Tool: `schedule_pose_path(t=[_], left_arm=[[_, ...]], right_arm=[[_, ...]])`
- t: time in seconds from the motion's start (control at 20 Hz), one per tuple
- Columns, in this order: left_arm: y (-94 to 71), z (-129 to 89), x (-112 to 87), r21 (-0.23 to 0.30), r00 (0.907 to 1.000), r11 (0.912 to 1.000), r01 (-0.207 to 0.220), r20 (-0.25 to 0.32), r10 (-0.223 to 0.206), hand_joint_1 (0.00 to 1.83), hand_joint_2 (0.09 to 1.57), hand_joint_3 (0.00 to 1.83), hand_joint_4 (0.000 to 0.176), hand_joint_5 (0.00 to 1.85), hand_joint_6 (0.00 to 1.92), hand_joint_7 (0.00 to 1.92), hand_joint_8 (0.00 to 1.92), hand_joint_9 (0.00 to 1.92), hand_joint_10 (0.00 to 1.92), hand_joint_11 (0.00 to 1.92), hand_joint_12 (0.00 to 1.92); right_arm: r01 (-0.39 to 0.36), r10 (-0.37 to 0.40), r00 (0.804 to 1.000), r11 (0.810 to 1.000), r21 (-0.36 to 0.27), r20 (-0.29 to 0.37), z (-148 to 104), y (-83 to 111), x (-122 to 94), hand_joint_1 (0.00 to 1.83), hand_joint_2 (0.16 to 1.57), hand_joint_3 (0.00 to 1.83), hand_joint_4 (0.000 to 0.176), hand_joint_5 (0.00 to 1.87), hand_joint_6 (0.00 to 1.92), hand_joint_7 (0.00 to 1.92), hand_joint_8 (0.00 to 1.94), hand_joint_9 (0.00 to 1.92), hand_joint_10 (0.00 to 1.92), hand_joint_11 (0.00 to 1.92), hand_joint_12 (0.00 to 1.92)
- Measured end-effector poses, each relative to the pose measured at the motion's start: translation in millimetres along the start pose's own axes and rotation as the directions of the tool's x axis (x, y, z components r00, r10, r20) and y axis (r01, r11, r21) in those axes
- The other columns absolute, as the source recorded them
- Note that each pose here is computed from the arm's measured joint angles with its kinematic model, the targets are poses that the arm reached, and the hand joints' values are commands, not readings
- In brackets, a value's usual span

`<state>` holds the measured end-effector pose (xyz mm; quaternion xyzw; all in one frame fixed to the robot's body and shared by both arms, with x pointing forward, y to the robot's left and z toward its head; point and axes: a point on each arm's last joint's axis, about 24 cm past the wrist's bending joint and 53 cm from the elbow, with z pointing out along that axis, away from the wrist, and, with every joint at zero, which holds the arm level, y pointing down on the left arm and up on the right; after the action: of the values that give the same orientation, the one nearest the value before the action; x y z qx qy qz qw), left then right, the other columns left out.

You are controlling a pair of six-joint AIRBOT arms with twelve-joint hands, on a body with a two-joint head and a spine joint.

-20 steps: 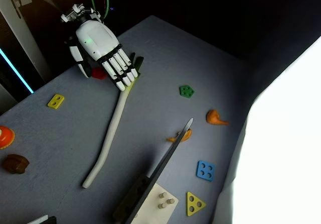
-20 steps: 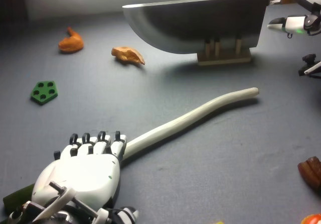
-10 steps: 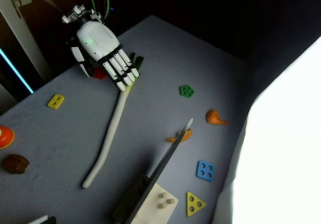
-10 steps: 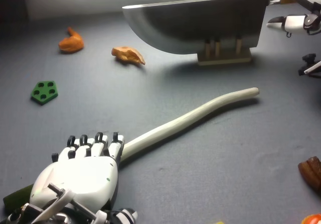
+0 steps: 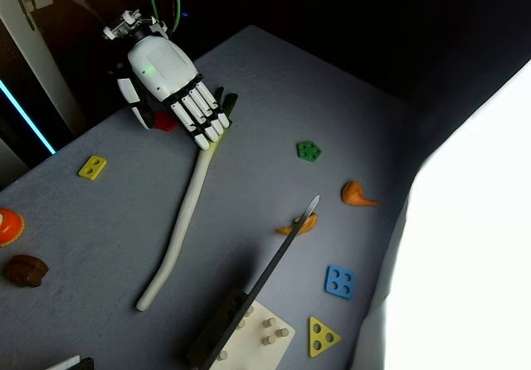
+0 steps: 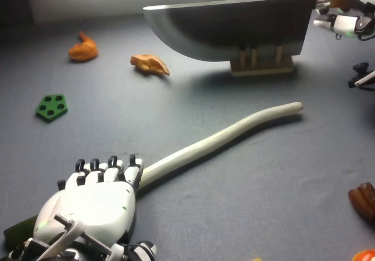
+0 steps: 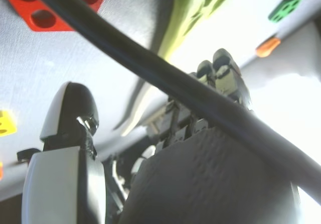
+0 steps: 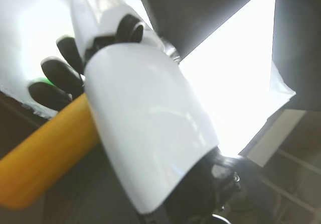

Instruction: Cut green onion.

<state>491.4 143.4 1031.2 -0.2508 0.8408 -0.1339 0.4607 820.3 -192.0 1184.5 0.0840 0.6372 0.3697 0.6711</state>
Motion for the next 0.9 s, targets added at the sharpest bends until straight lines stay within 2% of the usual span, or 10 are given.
schedule_pose_path(t=[0.05,0.1,0.15,0.35,0.4,0.55,0.6,0.65,0.7,0.9], left_arm=[[0.1,0.0,-0.2,0.000,1.0000,1.0000,0.000,0.001,0.000,0.91,1.16,0.00,0.044,0.08,0.01,0.04,0.00,0.04,0.00,0.01,0.01],[0.2,0.0,-0.5,-0.001,1.0000,1.0000,0.000,0.002,0.000,0.90,1.16,0.00,0.043,0.08,0.01,0.03,0.00,0.04,0.00,0.02,0.01],[1.0,0.0,-0.7,-0.004,1.0000,1.0000,0.001,0.003,-0.001,0.89,1.16,0.00,0.043,0.08,0.01,0.03,0.00,0.04,0.00,0.03,0.02],[2.0,0.0,-0.7,-0.008,1.0000,1.0000,0.001,0.003,-0.001,0.91,1.16,0.00,0.038,0.08,0.01,0.02,0.00,0.03,0.00,0.00,0.02],[1.6,-0.4,-0.1,-0.009,1.0000,1.0000,0.002,0.004,-0.002,0.90,1.16,0.00,0.045,0.07,0.00,0.02,0.00,0.02,0.00,0.01,0.02],[1.4,-0.6,0.4,-0.009,1.0000,1.0000,0.003,0.004,-0.003,0.89,1.15,0.00,0.046,0.07,0.00,0.01,0.00,0.02,0.00,0.00,0.08],[1.1,-0.8,1.0,-0.009,1.0000,1.0000,0.002,0.005,-0.002,0.89,1.16,0.00,0.047,0.06,0.00,0.01,0.00,0.02,0.00,0.00,0.06],[0.6,-1.2,2.0,-0.008,1.0000,1.0000,0.003,0.002,-0.003,0.94,1.14,0.00,0.042,0.08,0.00,0.01,0.00,0.03,0.00,0.00,0.08],[-0.2,-1.5,2.1,-0.004,1.0000,1.0000,0.003,0.001,-0.003,0.95,1.13,0.00,0.041,0.08,0.01,0.01,0.00,0.03,0.00,0.00,0.09],[-3.0,-2.8,2.9,0.008,1.0000,1.0000,0.005,0.005,-0.005,0.95,1.13,0.00,0.041,0.08,0.01,0.01,0.00,0.03,0.00,0.00,0.09]], right_arm=[[0.001,-0.001,1.000,1.000,0.000,0.000,0.0,0.0,0.0,1.49,1.14,0.00,0.000,1.16,1.92,1.53,1.94,1.60,1.92,1.66,1.92],[0.004,-0.004,1.000,1.000,0.001,0.000,0.1,-0.2,0.0,1.57,1.15,0.00,0.132,1.21,1.86,1.60,1.94,1.66,1.92,1.72,1.92],[0.002,-0.002,1.000,1.000,0.002,0.001,-0.1,-0.6,-0.3,1.58,1.16,0.00,0.167,1.22,1.83,1.62,1.94,1.68,1.92,1.73,1.92],[0.002,-0.002,1.000,1.000,0.001,0.002,-0.5,-0.9,-0.2,1.63,1.19,0.00,0.176,1.26,1.92,1.64,1.94,1.69,1.92,1.72,1.92],[0.001,-0.001,1.000,1.000,0.002,0.003,-0.5,-0.9,-0.3,1.22,1.30,0.00,0.000,0.86,1.53,1.60,1.94,1.65,1.92,1.68,1.92],[0.000,0.000,1.000,1.000,0.002,0.005,-0.5,-1.0,-0.8,1.12,1.32,0.00,0.000,0.76,1.43,1.59,1.94,1.64,1.92,1.68,1.92],[-0.001,0.001,1.000,1.000,0.002,0.006,-0.5,-1.1,-1.2,1.50,1.22,0.00,0.000,1.09,1.75,1.61,1.94,1.66,1.92,1.69,1.92],[-0.001,0.001,1.000,1.000,0.001,0.009,-0.5,-0.8,-1.9,1.59,1.20,0.00,0.036,1.23,1.89,1.59,1.94,1.64,1.92,1.69,1.92],[0.003,-0.003,1.000,1.000,0.000,0.012,-0.5,-0.6,-2.6,1.61,1.20,0.00,0.148,1.28,1.91,1.60,1.94,1.65,1.92,1.69,1.92],[0.027,-0.028,0.998,1.000,0.009,0.048,-0.6,-1.9,-10.3,1.62,1.19,0.00,0.176,1.29,1.92,1.60,1.94,1.65,1.92,1.69,1.92]])
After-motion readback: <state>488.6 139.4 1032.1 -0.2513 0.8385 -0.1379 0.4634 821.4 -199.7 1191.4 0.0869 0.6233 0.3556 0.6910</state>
